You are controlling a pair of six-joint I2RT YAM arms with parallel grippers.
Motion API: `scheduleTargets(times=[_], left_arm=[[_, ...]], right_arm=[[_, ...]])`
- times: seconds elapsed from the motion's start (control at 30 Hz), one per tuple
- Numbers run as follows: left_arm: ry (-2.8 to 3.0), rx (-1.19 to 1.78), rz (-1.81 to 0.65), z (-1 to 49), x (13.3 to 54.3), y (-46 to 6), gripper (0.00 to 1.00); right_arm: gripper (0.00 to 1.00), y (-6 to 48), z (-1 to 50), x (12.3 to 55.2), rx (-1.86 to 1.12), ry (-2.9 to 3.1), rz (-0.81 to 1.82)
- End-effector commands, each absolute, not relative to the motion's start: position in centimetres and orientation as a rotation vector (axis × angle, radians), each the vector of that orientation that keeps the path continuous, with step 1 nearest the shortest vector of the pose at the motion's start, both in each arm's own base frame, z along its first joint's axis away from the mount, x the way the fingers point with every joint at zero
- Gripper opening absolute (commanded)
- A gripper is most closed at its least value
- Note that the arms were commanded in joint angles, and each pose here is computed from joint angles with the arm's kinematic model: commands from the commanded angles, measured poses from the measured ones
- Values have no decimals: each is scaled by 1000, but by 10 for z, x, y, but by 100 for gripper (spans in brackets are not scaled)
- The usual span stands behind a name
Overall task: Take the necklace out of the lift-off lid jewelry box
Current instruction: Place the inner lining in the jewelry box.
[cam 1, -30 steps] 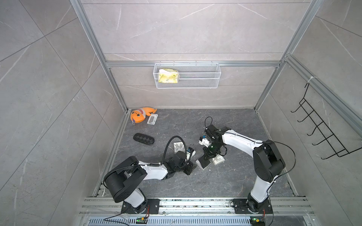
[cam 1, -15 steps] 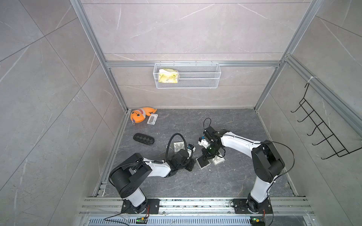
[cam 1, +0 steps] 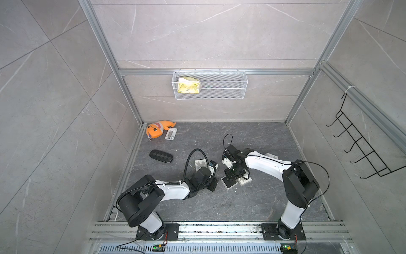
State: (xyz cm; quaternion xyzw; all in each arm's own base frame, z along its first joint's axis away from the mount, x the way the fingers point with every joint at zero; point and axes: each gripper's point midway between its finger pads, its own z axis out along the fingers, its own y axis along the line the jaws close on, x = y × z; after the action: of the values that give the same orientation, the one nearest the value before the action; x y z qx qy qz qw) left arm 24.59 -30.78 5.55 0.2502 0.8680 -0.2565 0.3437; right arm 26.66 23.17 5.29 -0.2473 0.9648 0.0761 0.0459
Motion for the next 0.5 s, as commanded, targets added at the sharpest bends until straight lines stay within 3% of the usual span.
scheduleTargets(times=[0.0, 0.17, 0.47], left_arm=[[2199, 649, -650, 76, 252, -310, 32], [2194, 639, -625, 79, 252, -304, 32], [2169, 634, -588, 90, 252, -294, 35]], right_arm=[[43, 223, 75, 269, -756, 2900, 142], [43, 225, 92, 268, -782, 2860, 117], [17, 237, 89, 251, -795, 2874, 187]])
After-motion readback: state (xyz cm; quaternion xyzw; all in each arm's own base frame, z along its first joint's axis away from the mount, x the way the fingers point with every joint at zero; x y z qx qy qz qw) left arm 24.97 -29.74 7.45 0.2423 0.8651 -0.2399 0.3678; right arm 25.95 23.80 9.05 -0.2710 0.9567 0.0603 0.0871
